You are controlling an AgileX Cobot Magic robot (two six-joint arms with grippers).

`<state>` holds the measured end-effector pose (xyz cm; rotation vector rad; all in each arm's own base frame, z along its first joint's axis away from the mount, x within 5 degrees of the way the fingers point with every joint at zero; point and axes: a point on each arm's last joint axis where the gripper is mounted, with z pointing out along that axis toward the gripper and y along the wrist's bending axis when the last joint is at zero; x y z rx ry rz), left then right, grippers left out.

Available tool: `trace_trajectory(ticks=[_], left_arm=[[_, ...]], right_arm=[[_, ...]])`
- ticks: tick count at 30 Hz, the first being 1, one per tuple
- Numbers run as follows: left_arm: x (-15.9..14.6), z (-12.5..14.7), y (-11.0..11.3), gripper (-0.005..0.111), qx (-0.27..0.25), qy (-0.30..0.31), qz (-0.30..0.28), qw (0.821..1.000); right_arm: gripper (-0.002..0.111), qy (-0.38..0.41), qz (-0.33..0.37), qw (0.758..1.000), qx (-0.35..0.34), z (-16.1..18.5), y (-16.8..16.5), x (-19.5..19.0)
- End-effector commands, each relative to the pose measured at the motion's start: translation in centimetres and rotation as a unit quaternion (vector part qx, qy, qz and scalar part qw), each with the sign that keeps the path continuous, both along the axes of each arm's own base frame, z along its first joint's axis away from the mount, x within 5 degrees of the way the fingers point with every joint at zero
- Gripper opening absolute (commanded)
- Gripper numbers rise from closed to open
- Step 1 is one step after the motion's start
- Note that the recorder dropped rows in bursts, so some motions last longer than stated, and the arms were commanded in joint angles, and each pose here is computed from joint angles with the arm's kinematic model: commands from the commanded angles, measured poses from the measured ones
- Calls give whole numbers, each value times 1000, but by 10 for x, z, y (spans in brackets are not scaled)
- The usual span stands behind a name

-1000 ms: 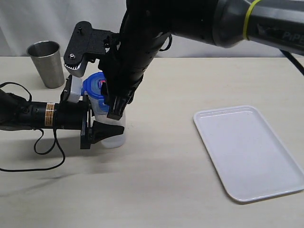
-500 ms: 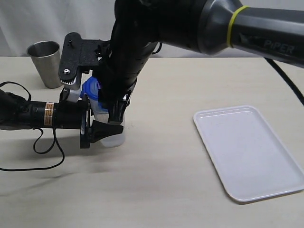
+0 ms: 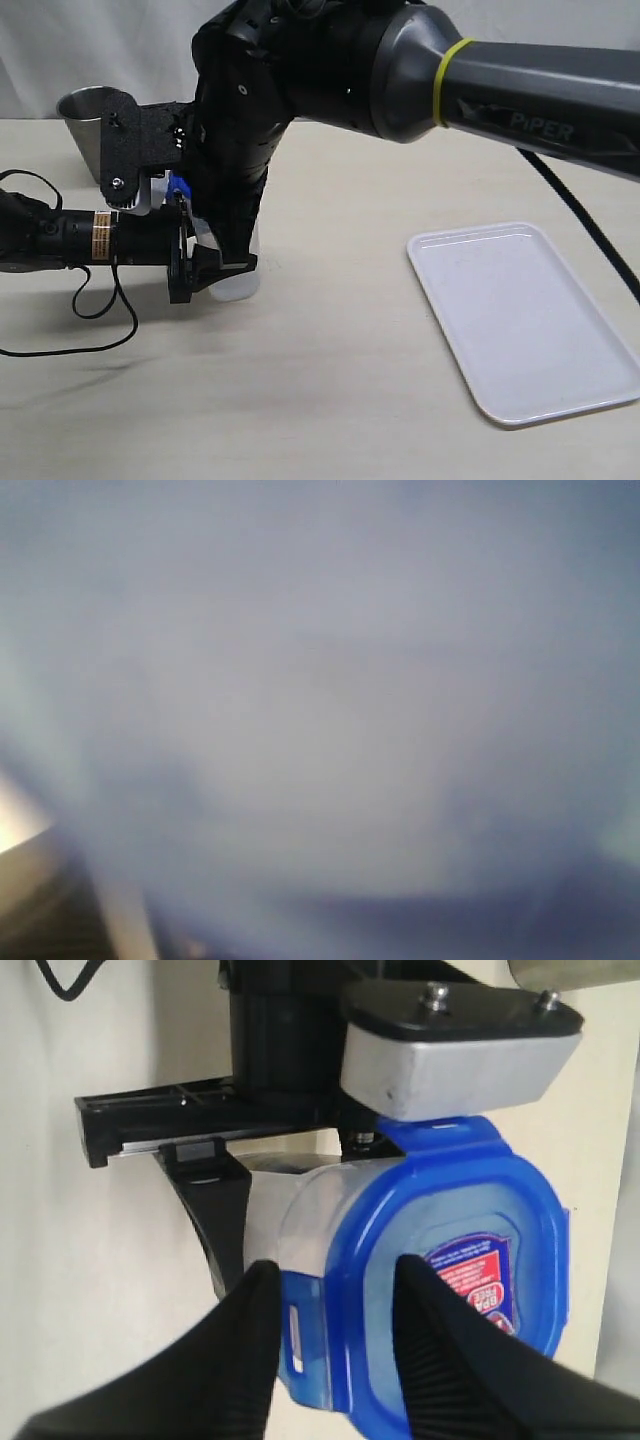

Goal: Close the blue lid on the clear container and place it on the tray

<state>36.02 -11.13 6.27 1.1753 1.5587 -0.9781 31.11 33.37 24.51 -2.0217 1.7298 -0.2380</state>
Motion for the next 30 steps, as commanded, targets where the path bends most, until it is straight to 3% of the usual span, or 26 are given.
trace_trajectory(ticks=[1, 10, 17, 21, 27, 30], left_arm=[[-5, -3, -1, 0, 12, 4, -20, 1000], [-10, -4, -1, 0, 19, 3, -52, 998], [-12, -5, -1, 0, 21, 13, -56, 998], [-13, -5, -1, 0, 25, 13, -64, 998], [-14, -6, -1, 0, 29, 12, -73, 997], [-14, -6, -1, 0, 29, 12, -73, 997]], right_arm=[[32, 73, -18, 994, -76, -50, -6, -1], [32, 64, -14, 996, -53, -49, -1, -1], [32, 115, -43, 991, -49, -54, -11, 2], [32, 139, -24, 989, -45, -56, -10, -2], [47, 143, -3, 988, -66, -59, -11, -3], [46, 122, 1, 988, -95, -61, -15, 1]])
